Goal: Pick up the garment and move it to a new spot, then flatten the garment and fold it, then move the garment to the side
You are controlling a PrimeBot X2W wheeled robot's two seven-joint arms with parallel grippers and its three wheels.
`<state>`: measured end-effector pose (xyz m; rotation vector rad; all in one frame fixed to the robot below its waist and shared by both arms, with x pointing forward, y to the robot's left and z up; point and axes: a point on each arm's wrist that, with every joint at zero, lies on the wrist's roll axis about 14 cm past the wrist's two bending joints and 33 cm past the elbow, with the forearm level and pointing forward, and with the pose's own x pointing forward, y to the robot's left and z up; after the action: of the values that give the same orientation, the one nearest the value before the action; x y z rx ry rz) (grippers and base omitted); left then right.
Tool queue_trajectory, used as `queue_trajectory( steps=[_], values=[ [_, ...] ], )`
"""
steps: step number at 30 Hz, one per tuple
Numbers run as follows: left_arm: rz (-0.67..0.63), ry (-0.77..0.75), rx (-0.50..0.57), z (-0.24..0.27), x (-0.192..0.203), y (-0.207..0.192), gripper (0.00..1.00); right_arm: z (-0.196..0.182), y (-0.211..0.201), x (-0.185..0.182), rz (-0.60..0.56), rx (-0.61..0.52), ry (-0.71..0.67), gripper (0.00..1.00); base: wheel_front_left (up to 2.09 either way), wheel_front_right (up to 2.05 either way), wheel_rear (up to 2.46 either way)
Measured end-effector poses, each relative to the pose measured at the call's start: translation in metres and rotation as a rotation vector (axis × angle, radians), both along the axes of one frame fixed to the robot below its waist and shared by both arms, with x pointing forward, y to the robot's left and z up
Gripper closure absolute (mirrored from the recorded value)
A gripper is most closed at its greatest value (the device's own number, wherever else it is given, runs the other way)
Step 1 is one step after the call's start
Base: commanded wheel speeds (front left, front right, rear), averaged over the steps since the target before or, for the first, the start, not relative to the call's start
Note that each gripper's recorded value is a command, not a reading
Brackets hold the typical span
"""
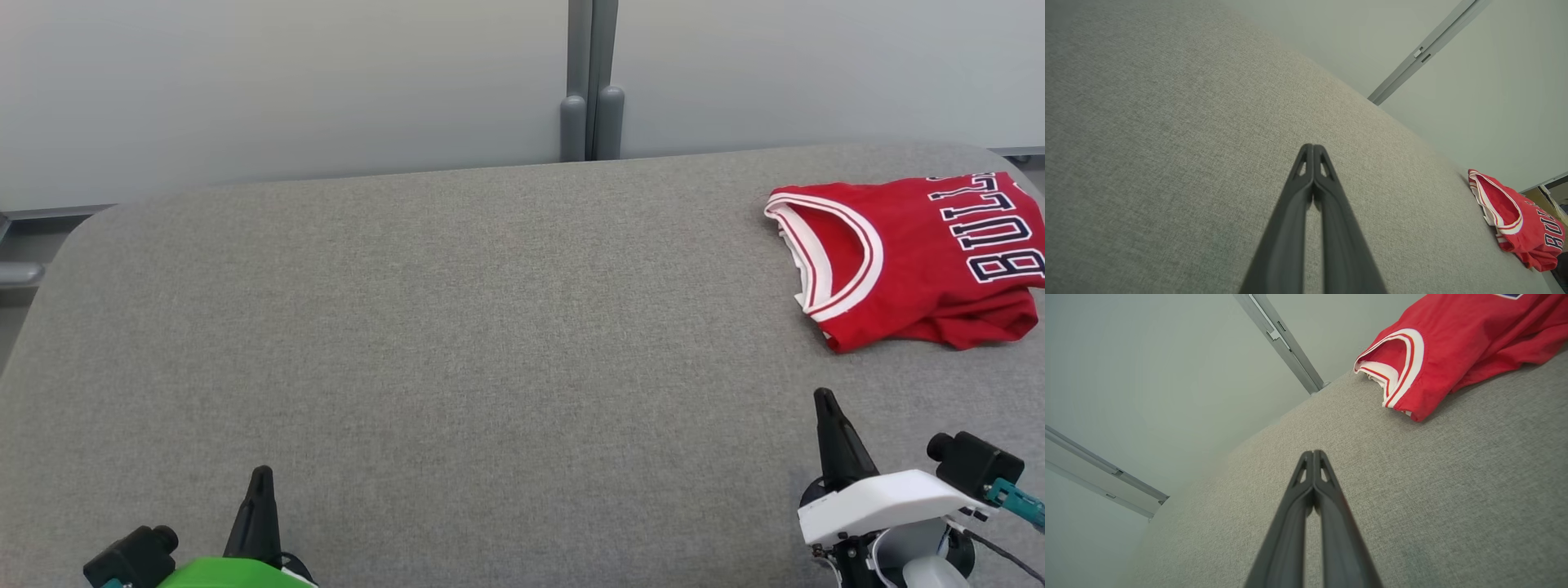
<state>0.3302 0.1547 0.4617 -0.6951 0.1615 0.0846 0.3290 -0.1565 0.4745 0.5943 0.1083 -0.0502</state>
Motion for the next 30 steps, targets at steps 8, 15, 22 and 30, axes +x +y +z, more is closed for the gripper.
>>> queue_trajectory(
  steps=[8, 15, 22, 30],
  values=[
    [0.011, 0.004, -0.104, 0.001, 0.005, 0.004, 1.00, -0.003, -0.008, 0.003, -0.025, 0.106, 0.024, 1.00, 0.00, 0.00, 0.00],
    [0.024, 0.021, -0.189, -0.002, 0.007, 0.006, 1.00, -0.002, -0.013, 0.008, -0.037, 0.203, 0.027, 1.00, 0.00, 0.00, 0.00],
    [0.030, 0.020, -0.292, 0.000, 0.012, 0.008, 1.00, -0.002, -0.017, 0.013, -0.049, 0.315, 0.034, 1.00, 0.00, 0.00, 0.00],
    [0.041, 0.022, -0.395, -0.001, 0.014, 0.011, 1.00, -0.004, -0.021, 0.016, -0.064, 0.427, 0.042, 1.00, 0.00, 0.00, 0.00]
  ],
)
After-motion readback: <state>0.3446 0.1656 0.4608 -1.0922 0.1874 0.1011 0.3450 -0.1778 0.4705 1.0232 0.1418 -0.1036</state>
